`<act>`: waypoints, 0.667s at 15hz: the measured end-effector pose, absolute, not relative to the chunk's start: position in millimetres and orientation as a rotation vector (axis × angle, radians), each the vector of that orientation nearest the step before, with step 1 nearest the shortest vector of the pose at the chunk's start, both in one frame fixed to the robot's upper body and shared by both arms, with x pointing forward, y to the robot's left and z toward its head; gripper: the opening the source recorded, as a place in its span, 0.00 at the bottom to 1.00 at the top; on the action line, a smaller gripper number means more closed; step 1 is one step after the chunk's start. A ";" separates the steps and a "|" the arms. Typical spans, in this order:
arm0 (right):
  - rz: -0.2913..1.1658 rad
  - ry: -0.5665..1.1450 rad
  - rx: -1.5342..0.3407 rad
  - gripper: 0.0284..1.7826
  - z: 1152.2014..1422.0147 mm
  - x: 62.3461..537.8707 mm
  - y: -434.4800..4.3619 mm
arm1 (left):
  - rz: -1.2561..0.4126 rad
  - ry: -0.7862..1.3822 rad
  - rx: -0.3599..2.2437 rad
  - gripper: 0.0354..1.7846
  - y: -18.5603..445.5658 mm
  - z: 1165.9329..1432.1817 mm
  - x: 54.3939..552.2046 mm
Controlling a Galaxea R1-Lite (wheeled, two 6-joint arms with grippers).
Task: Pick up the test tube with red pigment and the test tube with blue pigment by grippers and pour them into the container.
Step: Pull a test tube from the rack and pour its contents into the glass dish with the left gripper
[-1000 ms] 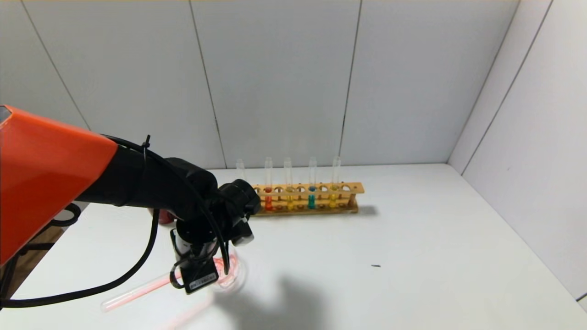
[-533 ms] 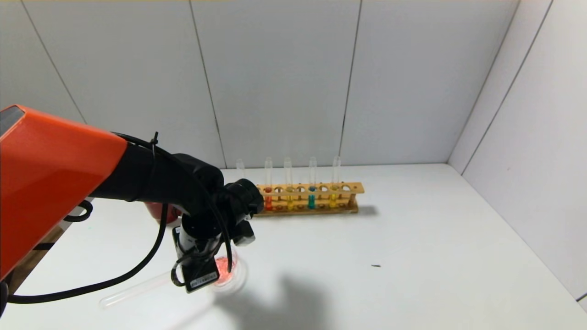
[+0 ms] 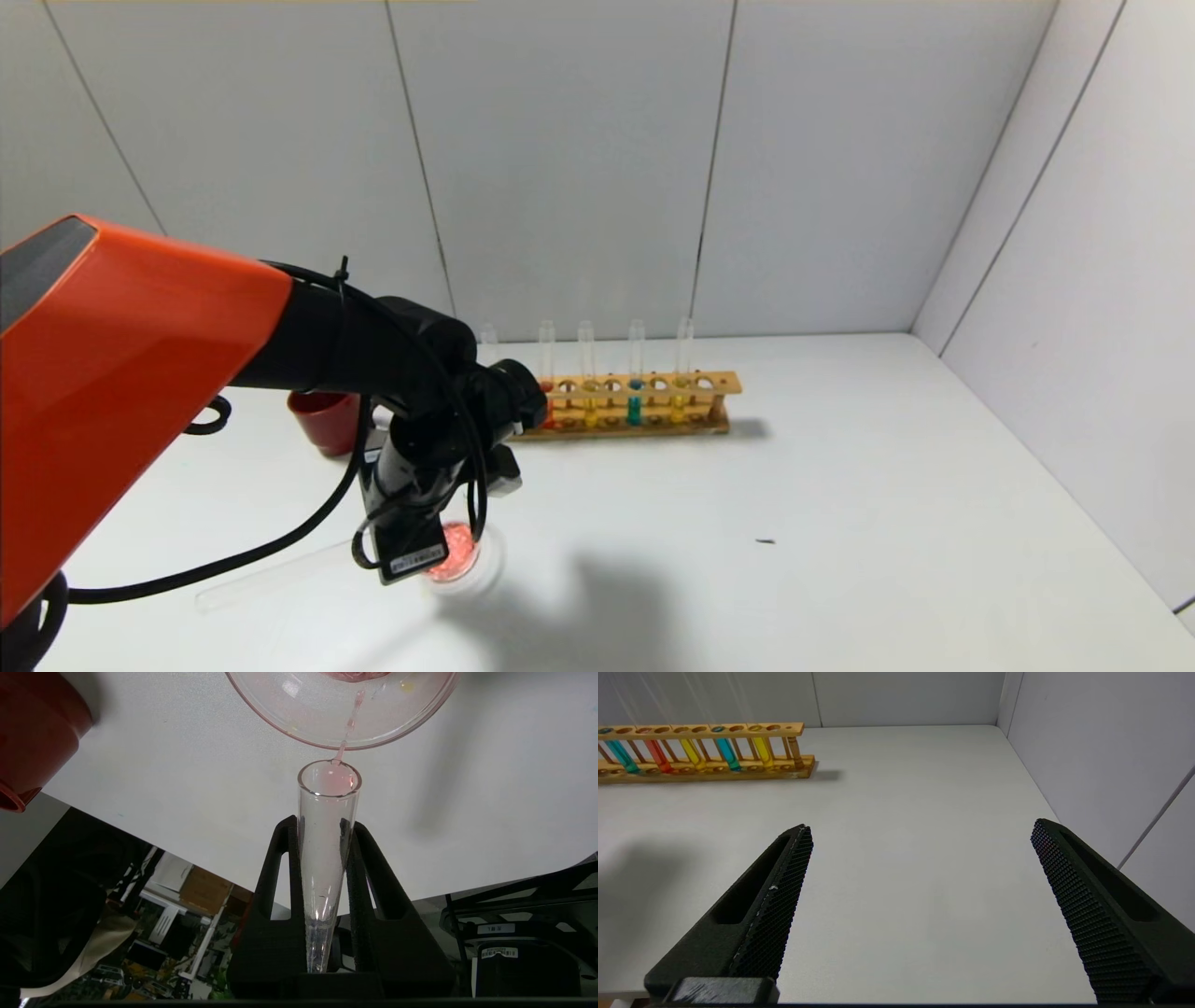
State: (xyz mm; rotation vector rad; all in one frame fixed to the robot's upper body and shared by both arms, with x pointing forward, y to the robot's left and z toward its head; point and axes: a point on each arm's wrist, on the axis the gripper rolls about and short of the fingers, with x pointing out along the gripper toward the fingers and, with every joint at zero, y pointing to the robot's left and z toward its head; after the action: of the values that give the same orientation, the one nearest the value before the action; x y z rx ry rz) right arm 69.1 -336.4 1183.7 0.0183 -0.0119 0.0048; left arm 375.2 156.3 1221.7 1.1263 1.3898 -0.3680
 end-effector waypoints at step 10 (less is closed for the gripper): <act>0.005 -0.012 0.018 0.96 1183.7 69.1 -336.4 | -0.353 1.449 1.194 0.16 145.4 1213.1 385.8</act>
State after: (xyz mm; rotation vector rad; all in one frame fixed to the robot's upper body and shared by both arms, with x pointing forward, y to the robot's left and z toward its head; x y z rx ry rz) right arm 69.1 -336.4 1183.7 0.0183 -0.0119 0.0048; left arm 385.8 145.4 1213.1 1.1943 1.4488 -0.3529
